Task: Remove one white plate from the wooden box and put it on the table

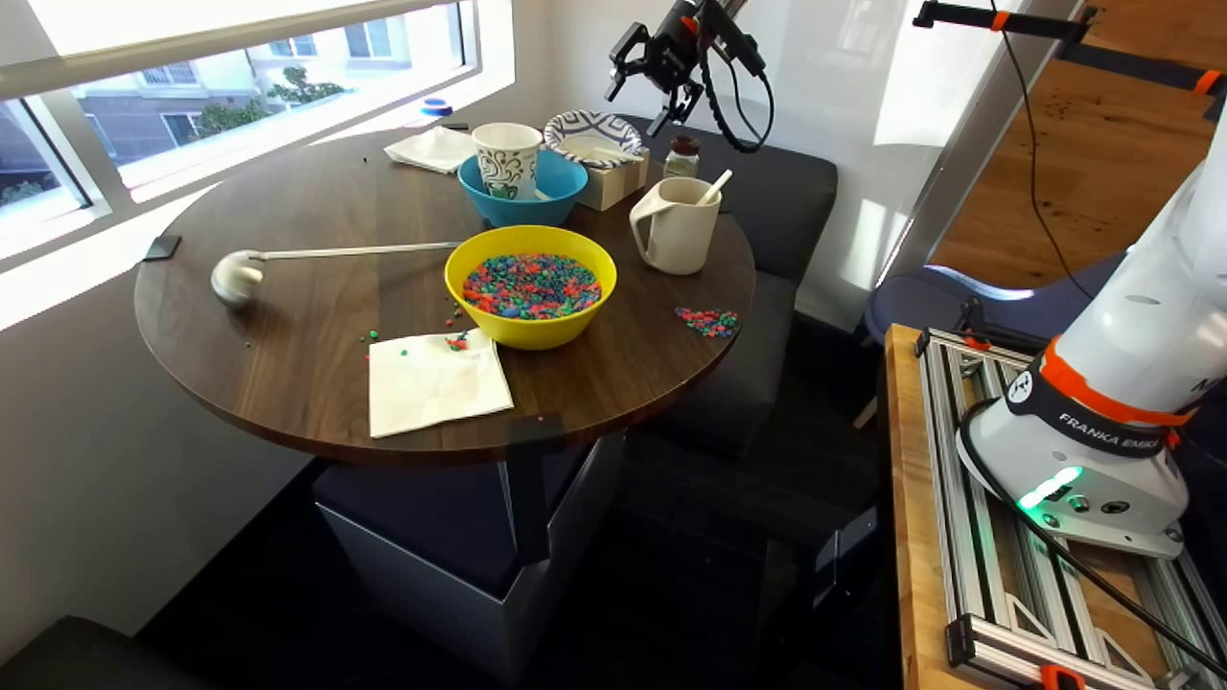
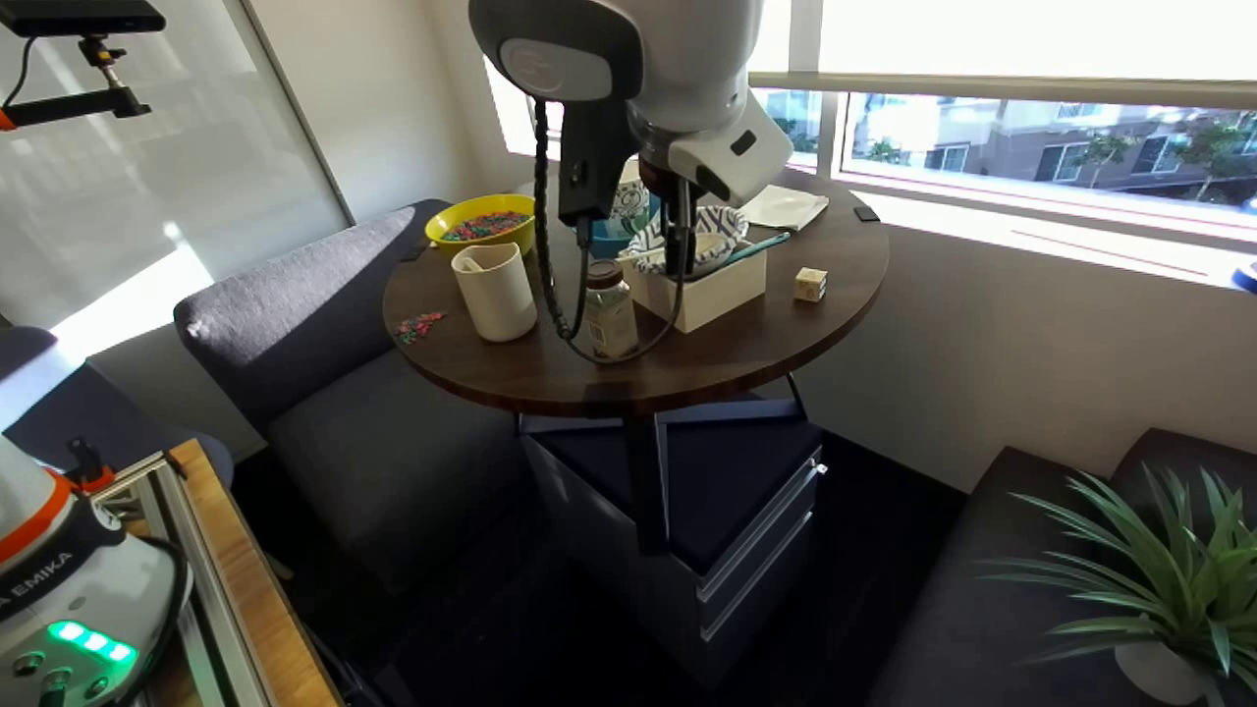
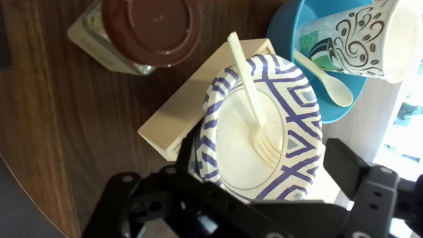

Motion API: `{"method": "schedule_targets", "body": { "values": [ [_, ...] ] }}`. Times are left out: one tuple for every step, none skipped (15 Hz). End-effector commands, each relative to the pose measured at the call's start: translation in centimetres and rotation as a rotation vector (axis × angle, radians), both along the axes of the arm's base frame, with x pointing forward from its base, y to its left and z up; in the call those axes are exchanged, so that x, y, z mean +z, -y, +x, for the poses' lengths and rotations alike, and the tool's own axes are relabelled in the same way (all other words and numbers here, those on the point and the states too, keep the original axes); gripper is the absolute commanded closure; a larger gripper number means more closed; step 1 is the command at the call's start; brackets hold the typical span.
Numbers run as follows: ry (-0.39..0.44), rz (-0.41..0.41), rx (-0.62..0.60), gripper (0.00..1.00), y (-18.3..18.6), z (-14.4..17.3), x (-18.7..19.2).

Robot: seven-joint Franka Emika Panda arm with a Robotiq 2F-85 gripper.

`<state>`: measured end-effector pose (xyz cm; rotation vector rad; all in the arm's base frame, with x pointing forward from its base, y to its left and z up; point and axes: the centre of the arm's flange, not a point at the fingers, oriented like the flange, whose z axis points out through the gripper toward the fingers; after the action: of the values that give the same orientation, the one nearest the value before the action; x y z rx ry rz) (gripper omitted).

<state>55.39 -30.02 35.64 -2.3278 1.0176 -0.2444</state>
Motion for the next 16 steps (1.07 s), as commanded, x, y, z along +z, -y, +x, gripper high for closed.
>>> {"method": "schedule_targets", "body": {
  "values": [
    [0.001,-0.001,0.001,0.00,0.00,0.11,0.01],
    [0.011,-0.014,0.008,0.00,-0.41,0.26,-0.43],
    [0.006,-0.026,-0.009,0.00,-0.44,0.52,-0.69],
    [-0.006,-0.008,-0.002,0.00,-0.30,0.48,-0.63],
    [0.003,-0.009,-0.001,0.00,-0.13,0.27,-0.06],
    [0.002,-0.008,0.000,0.00,-0.18,0.30,-0.15],
    [0.001,-0.008,0.001,0.00,-0.19,0.31,-0.21],
    [0.000,-0.008,0.000,0.00,-0.18,0.30,-0.25],
    [-0.001,-0.007,0.001,0.00,-0.18,0.31,-0.30],
    [-0.001,-0.007,0.001,0.00,-0.18,0.31,-0.33],
    [-0.001,-0.007,0.001,0.00,-0.18,0.31,-0.35],
    [0.021,-0.004,0.019,0.00,-0.32,0.03,-0.36],
    [0.030,-0.008,0.009,0.00,-0.27,0.22,-0.41],
    [0.042,0.000,0.010,0.00,-0.04,0.33,-0.32],
    [0.053,0.005,0.011,0.00,0.03,0.32,-0.28],
    [0.065,0.006,0.014,0.00,-0.03,0.34,-0.34]
  ]
}}
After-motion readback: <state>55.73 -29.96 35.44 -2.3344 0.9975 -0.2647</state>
